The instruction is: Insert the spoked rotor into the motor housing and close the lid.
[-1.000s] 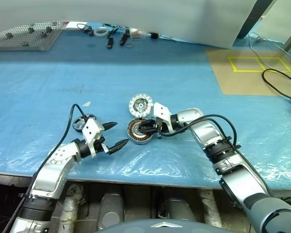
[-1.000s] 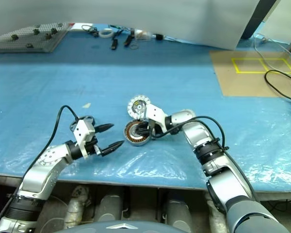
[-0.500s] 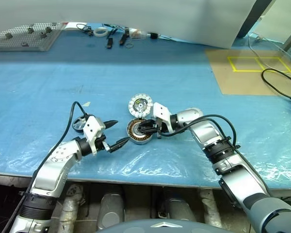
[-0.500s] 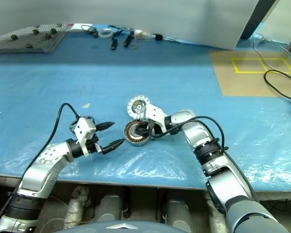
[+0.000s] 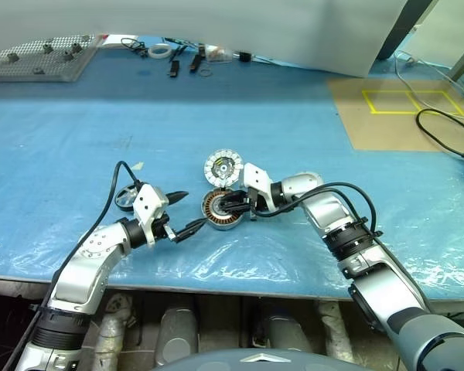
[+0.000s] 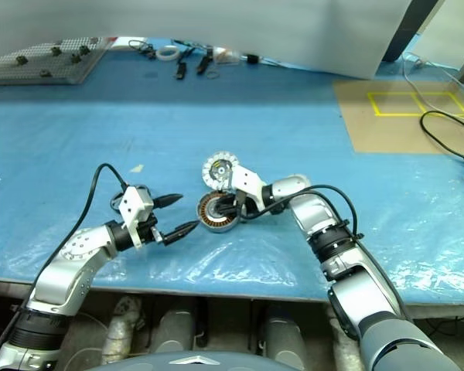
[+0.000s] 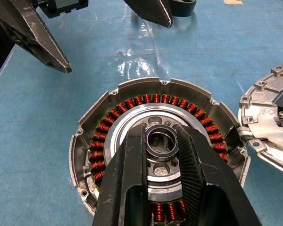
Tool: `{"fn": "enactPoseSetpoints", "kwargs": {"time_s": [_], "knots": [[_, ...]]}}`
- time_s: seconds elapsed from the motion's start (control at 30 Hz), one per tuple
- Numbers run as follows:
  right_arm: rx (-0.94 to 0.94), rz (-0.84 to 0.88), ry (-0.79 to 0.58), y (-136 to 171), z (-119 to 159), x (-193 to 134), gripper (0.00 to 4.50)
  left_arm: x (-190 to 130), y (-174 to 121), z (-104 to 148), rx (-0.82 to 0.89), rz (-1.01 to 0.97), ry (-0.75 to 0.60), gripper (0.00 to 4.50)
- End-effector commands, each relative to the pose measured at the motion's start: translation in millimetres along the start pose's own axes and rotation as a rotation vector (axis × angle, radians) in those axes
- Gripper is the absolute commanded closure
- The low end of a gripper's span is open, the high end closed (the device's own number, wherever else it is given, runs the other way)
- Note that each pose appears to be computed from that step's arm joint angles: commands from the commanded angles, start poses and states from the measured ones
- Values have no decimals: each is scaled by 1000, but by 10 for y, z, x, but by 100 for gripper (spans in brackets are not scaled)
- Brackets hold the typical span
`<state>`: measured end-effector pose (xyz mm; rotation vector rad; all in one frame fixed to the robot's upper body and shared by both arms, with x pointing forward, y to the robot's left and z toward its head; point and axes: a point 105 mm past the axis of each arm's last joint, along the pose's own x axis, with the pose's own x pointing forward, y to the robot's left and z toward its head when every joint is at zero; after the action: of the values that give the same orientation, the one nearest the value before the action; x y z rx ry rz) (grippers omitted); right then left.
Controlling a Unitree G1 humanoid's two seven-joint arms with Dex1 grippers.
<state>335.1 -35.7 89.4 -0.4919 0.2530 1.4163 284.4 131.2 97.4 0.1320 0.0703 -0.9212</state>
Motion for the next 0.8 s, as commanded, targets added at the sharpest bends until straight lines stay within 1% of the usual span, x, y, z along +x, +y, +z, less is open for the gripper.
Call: {"fn": "enactPoseSetpoints", "kwargs": {"time_s": [0.03,0.1,0.13,0.17,0.33,0.47,0.63,0.77,0.8], "knots": [[10,20,35,61,-91,59,319,-5,-1,150,35,-1,-42,0],[10,18,37,58,-93,58,271,-6,-1,150,34,-1,-42,0],[12,20,39,60,-97,58,231,-6,-1,150,34,-1,-42,0],[13,21,39,60,-97,55,202,-6,-1,150,34,-1,-42,0],[2,13,22,18,-40,7,202,-12,7,148,35,0,-41,0],[-14,-6,-19,-55,109,-72,202,-17,9,145,34,-1,-39,0],[-3,-6,-105,-95,379,-164,202,-15,6,138,33,-3,-39,0],[20,3,-136,-78,455,-169,202,-7,13,130,32,-4,-38,0],[19,4,-131,-68,442,-153,220,-5,15,129,32,-5,-38,0]]}}
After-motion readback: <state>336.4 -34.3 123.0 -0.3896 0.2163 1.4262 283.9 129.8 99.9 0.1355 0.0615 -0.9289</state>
